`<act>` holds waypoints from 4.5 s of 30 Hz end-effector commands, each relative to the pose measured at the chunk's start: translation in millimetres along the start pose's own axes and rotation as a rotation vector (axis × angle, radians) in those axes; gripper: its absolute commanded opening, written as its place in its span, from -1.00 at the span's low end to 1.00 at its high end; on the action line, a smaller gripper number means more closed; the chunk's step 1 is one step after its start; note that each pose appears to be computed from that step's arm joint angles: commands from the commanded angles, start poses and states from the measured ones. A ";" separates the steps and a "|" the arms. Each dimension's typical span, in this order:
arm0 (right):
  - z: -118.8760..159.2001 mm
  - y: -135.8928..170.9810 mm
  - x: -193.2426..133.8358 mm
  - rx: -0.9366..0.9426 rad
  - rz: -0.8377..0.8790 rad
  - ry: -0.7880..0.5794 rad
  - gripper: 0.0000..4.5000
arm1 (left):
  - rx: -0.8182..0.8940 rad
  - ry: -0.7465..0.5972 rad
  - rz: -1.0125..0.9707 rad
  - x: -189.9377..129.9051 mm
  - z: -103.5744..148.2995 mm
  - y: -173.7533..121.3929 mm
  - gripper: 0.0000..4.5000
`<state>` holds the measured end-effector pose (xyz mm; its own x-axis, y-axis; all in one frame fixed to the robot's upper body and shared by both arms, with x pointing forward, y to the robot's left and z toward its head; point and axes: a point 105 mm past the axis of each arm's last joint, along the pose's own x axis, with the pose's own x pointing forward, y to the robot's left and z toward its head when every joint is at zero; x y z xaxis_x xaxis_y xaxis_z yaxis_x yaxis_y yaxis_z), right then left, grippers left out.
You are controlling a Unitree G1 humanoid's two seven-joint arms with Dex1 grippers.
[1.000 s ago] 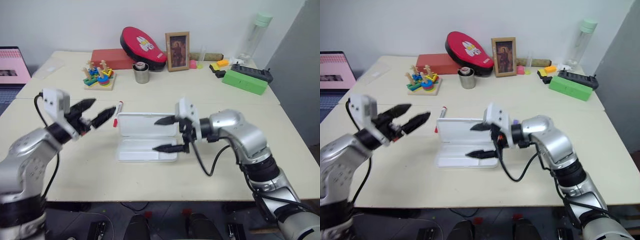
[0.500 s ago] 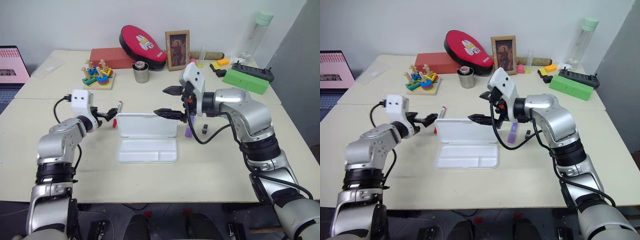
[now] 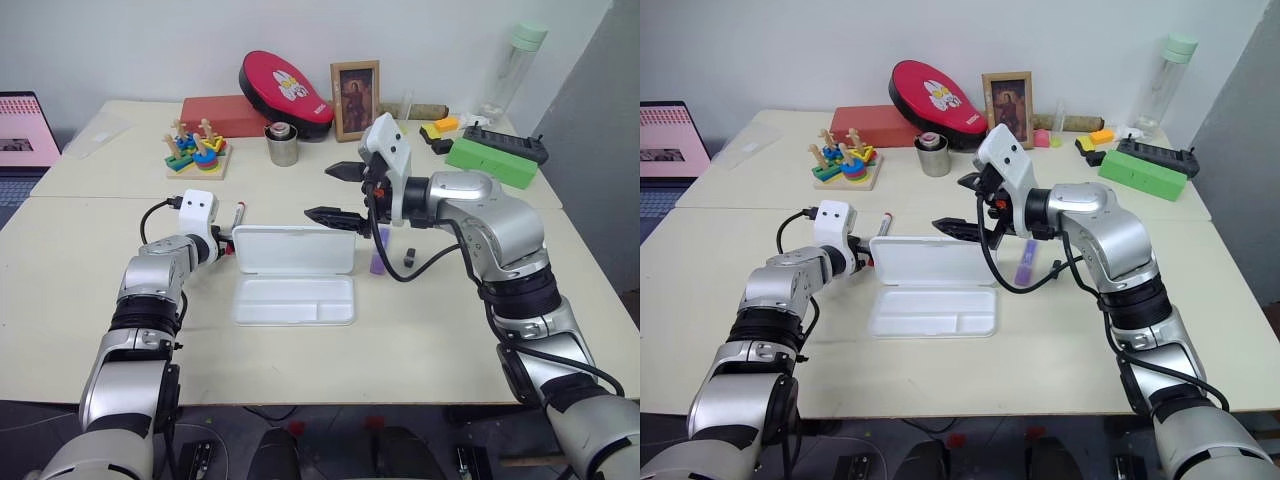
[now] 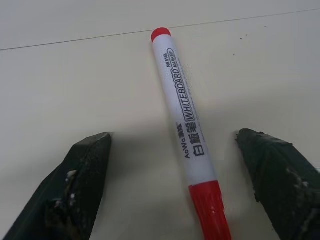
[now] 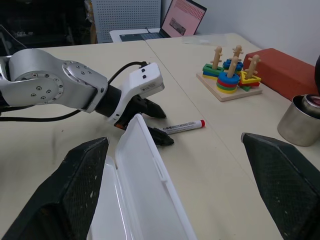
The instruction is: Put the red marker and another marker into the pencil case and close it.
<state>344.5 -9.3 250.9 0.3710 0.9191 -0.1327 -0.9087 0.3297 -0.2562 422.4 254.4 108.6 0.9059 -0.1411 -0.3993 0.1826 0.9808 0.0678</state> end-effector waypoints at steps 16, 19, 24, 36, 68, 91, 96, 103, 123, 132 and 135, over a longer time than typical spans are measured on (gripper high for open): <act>24.2 10.5 -5.2 -0.055 0.052 -0.098 1.00 | -0.009 -0.039 -0.011 -0.3 6.9 -1.2 -0.79; 23.7 10.4 -5.5 -0.056 0.052 -0.099 1.00 | -0.018 -0.050 -0.007 -1.3 7.9 -0.3 -0.81; 31.3 13.6 -11.8 -0.085 0.070 -0.137 1.00 | 0.003 -0.230 -0.022 -17.7 42.6 2.9 -0.81; 32.7 23.6 -52.4 -0.114 0.145 -0.148 1.00 | 0.514 -0.476 -0.746 -138.0 99.5 -94.2 -0.81; -30.2 33.4 -66.1 -0.003 0.068 0.092 1.00 | 0.846 0.026 -0.980 -89.9 1.3 -117.2 -0.81; -42.2 21.0 -65.0 0.038 0.003 0.135 1.00 | 0.829 0.019 -0.972 -86.1 1.2 -118.9 0.31; -68.7 -4.4 -66.4 0.111 -0.197 0.210 1.00 | 0.637 -0.112 -0.967 -96.9 16.3 -125.7 0.71; -98.2 -23.1 -57.4 0.212 -0.467 0.275 1.00 | 0.389 -0.314 -0.881 -112.7 36.1 -123.3 0.98; -162.3 -31.9 -18.4 0.391 -0.728 0.447 1.00 | 0.204 -0.538 -0.898 -142.7 69.3 -156.0 0.98; -173.0 -29.3 -19.1 0.384 -0.726 0.481 0.23 | 0.200 -0.565 -0.887 -145.1 75.4 -155.2 1.00; -173.3 -30.1 -20.0 0.383 -0.728 0.481 -0.13 | 0.199 -0.569 -0.883 -144.6 76.2 -155.1 1.00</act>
<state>395.0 -65.6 94.8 0.8191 0.3360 -0.4649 -0.4194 0.9038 -0.0857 297.2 116.3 210.6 0.4809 -0.8745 0.0636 0.8710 0.4847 0.0799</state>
